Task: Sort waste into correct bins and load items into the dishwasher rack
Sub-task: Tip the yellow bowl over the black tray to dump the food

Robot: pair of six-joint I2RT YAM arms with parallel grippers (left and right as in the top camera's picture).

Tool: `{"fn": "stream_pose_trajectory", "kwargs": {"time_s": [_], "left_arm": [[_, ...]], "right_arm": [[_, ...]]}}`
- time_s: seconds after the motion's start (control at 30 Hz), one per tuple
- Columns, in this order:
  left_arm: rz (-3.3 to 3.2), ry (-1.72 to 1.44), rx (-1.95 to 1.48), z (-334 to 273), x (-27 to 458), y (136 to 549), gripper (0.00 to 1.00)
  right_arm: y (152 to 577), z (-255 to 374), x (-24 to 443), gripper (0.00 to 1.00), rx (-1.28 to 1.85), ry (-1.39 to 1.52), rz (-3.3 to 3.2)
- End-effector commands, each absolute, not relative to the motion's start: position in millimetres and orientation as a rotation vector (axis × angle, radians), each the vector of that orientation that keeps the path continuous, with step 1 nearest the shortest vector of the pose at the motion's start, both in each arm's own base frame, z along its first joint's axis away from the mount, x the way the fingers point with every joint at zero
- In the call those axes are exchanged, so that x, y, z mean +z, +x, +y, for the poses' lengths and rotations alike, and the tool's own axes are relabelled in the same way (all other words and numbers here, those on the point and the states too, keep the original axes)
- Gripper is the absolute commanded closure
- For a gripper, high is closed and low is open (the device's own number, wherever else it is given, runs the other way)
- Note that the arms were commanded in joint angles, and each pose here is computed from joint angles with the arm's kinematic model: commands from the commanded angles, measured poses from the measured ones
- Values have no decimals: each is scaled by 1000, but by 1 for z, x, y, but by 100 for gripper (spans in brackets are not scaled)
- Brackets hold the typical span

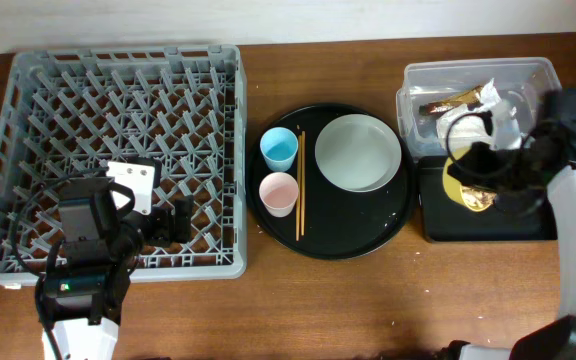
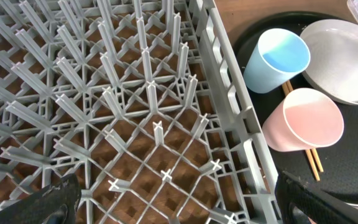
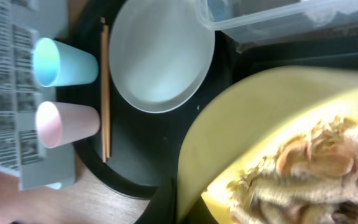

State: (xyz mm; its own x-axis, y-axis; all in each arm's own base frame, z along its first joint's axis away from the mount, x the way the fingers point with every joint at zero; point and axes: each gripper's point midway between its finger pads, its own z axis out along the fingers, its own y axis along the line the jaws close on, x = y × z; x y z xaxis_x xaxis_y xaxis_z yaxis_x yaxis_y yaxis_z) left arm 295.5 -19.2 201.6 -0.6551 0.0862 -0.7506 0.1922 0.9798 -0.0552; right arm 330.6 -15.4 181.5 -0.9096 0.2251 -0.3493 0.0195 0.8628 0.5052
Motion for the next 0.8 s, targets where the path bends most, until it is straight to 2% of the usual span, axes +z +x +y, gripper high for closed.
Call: {"fn": "stream_pose_trajectory", "kwargs": {"time_s": [0.0,0.37,0.47,0.77], "left_arm": [[2273,215,-175,-22,206,296,1],[2276,215,-176,-22,206,296,1],[2277,215,-176,-22,206,296,1],[2277,215,-176,-22,206,296,1]], "right_arm": [[333,-19,186,96,985,143,2397],[353,-70,180,96,1422,149,1826],[356,-74,162,96,1530,264,1813],[345,-89,162,96,1753,690,1801]]}}
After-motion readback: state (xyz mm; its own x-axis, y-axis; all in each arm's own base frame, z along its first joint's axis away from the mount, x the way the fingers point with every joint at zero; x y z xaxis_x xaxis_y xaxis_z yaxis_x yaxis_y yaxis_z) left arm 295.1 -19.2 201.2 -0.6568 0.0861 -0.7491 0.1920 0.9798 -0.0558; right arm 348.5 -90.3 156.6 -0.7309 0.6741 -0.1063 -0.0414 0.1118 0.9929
